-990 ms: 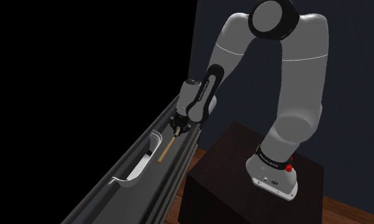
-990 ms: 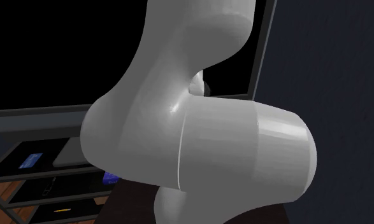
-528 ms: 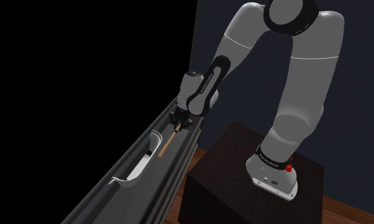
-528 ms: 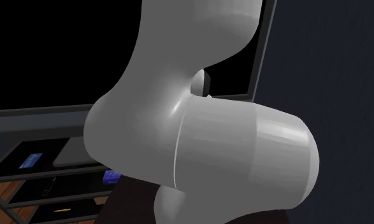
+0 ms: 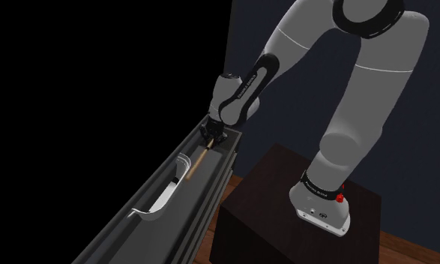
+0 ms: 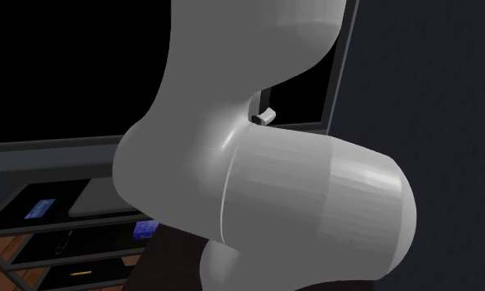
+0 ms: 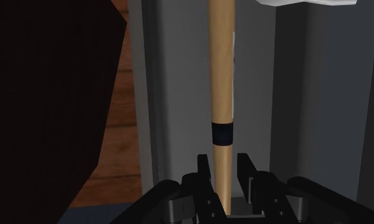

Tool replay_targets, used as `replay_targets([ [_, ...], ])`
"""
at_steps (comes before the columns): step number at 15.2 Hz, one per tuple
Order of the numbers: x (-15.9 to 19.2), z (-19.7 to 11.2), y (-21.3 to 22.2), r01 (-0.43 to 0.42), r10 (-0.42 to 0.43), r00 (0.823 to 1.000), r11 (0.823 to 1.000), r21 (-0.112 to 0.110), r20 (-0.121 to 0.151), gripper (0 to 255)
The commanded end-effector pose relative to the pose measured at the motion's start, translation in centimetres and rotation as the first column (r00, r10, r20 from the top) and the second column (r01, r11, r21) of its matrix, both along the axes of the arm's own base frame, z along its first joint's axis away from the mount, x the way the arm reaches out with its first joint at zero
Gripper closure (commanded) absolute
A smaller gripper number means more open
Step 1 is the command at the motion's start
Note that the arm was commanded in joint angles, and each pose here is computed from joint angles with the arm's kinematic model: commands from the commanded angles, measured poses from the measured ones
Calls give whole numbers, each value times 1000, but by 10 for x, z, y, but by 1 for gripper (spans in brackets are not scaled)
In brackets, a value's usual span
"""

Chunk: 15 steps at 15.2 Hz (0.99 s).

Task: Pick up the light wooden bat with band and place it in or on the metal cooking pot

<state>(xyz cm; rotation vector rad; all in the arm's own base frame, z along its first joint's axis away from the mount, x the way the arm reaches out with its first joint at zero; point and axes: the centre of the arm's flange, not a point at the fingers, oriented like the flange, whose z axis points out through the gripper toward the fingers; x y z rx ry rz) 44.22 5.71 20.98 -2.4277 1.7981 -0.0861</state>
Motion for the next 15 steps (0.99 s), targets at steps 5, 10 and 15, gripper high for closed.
replay_targets([
  [5, 0, 32, 0, 0, 0, 1000, 1000, 0, 0, 255],
  [10, 0, 58, 0, 0, 0, 1000, 1000, 0, 0, 255],
  [15, 0, 85, 0, 0, 0, 1000, 1000, 0, 0, 255],
])
